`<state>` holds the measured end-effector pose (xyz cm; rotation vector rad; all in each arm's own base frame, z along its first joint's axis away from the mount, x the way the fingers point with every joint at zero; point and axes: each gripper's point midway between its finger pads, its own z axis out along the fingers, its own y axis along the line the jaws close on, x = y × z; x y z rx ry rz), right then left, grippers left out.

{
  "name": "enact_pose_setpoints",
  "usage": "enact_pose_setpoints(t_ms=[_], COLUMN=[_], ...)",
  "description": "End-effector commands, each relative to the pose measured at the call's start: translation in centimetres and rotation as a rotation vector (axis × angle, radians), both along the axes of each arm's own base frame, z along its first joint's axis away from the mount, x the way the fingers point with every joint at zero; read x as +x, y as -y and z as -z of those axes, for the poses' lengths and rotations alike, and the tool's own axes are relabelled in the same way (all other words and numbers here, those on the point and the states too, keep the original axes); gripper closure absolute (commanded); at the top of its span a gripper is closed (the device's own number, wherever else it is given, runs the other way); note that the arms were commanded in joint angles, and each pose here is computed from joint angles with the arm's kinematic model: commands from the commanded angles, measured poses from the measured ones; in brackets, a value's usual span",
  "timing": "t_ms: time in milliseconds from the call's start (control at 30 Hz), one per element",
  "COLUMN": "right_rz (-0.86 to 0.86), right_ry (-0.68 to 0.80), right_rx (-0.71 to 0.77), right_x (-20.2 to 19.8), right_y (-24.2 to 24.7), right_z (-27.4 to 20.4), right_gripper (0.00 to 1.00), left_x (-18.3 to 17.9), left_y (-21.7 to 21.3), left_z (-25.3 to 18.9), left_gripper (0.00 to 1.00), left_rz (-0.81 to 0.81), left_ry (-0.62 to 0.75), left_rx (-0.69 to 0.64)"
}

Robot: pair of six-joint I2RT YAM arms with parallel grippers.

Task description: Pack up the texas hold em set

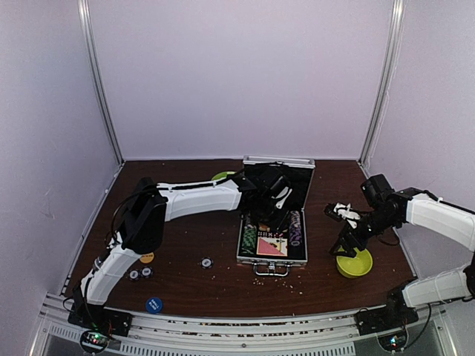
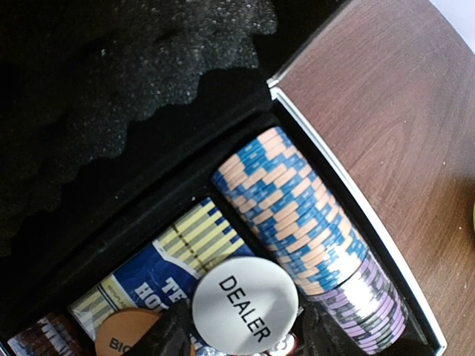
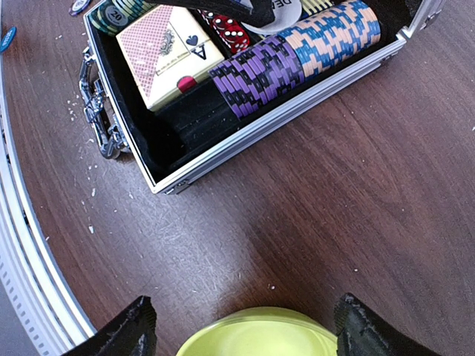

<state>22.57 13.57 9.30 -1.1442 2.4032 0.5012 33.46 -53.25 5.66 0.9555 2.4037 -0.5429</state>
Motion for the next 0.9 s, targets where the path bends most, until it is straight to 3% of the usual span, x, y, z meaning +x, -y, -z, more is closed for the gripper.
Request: enact_pose_setpoints(t_ms=[0,300,533,600,733,867], right_rz=[0.007,0.003,0.001,0.001,0.001,0.002], right_ry=[0.010,0.009,0.004,0.005,0.003,-0.001], right_rx=[0.004,0.007,0.004,0.006,0.005,0.004], right_x=[0.6,0.5,0.5,0.5,0.5,0.5], right_y=[0.0,-0.1,-0.1,-0.1,-0.1,-0.1], right_z=[-0.6,-0.7,-0.7,-0.7,-0.7,-0.6], right_gripper=[0.17,0.17,0.17,0.17,0.17,0.16], left_x=[1.4,0.8,-1.0,-1.6,-2.5,-3.0], left_y=[0.5,0.5,-0.4,-0.3,0.3,1.0], left_z=[-0.5,-4.3,-5.2,-4.8,-3.4,-2.3], left_gripper=[0.45,0.47,0.58,0.66,0.99,1.00], left_rz=[-0.019,-0.002,0.021,0.038,0.077,0.094], left_ry=[0.042,0.083,0.070,0.052,0.011,-0.023], left_rx=[-0.022,-0.091,-0.116,-0.118,-0.125,-0.134])
